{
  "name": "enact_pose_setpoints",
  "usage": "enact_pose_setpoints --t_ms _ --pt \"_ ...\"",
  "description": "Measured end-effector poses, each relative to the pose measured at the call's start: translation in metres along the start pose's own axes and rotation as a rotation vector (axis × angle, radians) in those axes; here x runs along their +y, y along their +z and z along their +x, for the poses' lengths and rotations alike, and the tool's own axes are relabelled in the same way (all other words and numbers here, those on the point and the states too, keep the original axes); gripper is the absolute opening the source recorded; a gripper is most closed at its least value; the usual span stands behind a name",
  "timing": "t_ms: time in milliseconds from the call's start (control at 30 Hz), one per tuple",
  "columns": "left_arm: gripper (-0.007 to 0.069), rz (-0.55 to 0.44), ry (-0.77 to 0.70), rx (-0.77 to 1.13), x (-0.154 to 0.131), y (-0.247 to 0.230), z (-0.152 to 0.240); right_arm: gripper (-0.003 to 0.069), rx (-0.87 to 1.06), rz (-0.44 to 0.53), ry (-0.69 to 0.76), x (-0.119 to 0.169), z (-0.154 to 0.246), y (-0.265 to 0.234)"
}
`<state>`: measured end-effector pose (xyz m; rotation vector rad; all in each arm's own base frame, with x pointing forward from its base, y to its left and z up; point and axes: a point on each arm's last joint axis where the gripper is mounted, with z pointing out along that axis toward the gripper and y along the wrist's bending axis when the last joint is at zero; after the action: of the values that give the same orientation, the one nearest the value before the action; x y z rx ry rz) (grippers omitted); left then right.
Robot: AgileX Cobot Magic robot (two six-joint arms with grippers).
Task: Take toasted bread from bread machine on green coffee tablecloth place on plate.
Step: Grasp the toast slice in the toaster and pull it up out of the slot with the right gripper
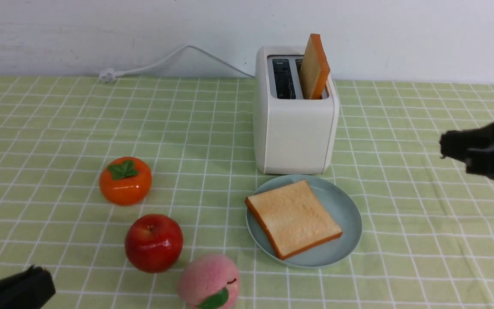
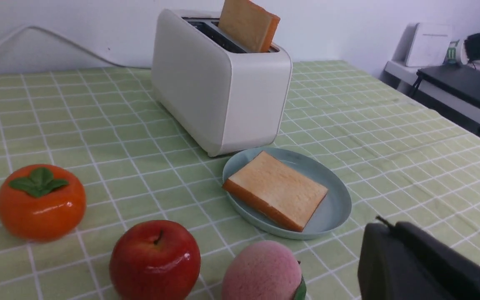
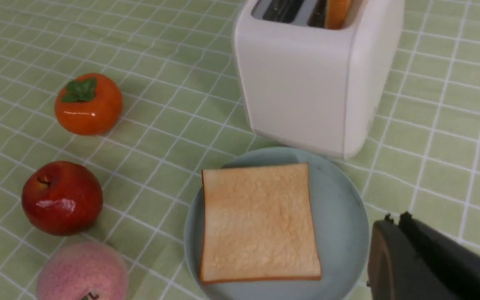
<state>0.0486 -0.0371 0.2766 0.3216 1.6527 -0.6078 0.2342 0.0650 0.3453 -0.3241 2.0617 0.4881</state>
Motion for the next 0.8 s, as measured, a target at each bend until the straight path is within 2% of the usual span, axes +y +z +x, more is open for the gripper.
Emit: enact_pose_setpoints --t_ms 200,367,400,467,567,600,733,800 --pt "-0.0013 -0.013 0.005 -0.122 0.004 -0.008 0.006 0.0003 -0.044 -0.017 -0.053 0.006 -0.035 0.051" --pt "-0.0013 -0.024 0.004 -0.172 0.005 -0.008 0.002 0.0051 -0.053 -0.006 -0.053 -0.001 -0.053 0.082" --pt "-0.0013 -0.025 0.003 -0.166 0.005 -0.007 0.002 0.0092 -0.053 -0.007 -0.053 -0.004 -0.06 0.095" --pt "-0.0013 -0.026 0.003 -0.163 0.005 -0.007 0.002 0.0122 -0.05 -0.006 -0.053 -0.006 -0.061 0.105" --pt "-0.0013 -0.028 0.003 -0.17 0.005 -0.007 0.002 0.0273 -0.048 -0.004 -0.054 -0.011 -0.07 0.126" --pt "-0.0013 -0.028 0.003 -0.17 0.005 -0.007 0.002 0.0283 -0.045 -0.003 -0.053 -0.012 -0.07 0.129" --pt "-0.0013 -0.03 0.001 -0.182 0.005 -0.007 0.001 0.0517 -0.09 0.013 -0.044 -0.019 -0.084 0.154" --pt "-0.0013 -0.03 0.0 -0.182 0.005 -0.007 0.001 0.0554 -0.095 0.016 -0.042 -0.02 -0.085 0.16"
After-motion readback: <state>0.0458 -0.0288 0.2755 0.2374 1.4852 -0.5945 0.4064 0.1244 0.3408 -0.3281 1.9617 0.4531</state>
